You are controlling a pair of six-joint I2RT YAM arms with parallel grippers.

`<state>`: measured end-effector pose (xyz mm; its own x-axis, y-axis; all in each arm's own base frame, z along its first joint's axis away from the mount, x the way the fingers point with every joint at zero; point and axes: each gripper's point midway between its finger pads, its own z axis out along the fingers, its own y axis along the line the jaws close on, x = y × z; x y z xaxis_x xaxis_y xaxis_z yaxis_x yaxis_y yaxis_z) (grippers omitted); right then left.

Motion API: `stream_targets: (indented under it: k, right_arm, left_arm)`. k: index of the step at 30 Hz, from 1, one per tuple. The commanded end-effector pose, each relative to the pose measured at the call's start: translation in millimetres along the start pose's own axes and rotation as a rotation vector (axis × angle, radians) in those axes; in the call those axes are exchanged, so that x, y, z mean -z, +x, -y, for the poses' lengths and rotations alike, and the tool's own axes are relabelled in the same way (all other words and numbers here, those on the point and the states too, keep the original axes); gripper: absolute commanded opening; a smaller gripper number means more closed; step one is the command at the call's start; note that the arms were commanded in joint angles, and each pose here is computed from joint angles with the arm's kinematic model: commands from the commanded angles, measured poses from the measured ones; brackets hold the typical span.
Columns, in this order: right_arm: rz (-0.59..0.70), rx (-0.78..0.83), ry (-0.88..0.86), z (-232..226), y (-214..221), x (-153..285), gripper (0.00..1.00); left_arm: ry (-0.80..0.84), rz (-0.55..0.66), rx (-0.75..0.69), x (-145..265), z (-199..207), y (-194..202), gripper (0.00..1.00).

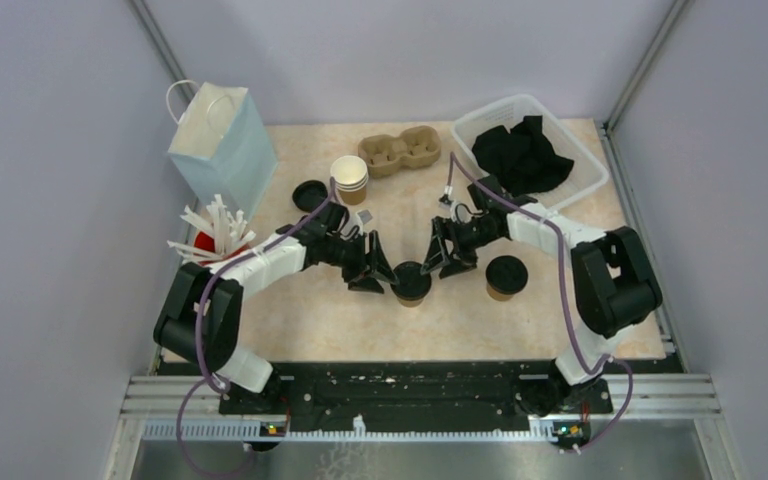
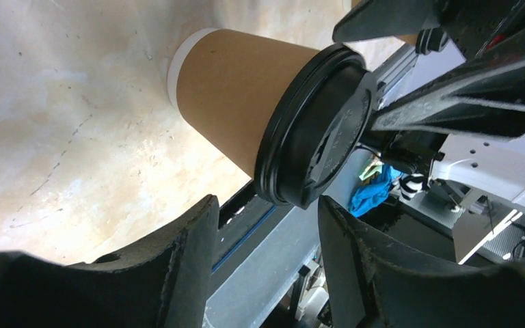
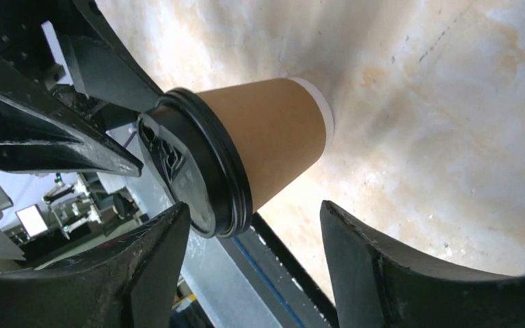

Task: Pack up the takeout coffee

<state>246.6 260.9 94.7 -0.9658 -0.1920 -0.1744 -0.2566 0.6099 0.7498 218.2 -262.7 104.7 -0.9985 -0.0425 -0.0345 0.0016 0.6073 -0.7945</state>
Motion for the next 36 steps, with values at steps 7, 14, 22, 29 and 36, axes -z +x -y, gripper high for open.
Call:
stream_targets:
  k: [7,14,22,29,36]
  right_arm:
    - [-0.005,0.036,-0.034,-21,19,-4,0.63]
    - [0.021,0.005,0.013,7,11,-21,0.46]
    - [0.037,0.028,0.067,13,-10,-7,0.45]
    - [0.04,0.023,-0.046,-18,3,7,0.66]
    - [0.0,0.016,-0.128,-24,14,-11,0.67]
  left_arm:
    - [0.04,0.06,-0.066,3,34,-32,0.66]
    - [-0.025,0.005,-0.016,-14,-1,-1,0.48]
    - [-0.055,0.016,-0.035,-1,-5,11,0.46]
    - [0.012,0.07,-0.078,10,33,-21,0.71]
    - [-0.003,0.065,-0.053,0,18,-37,0.59]
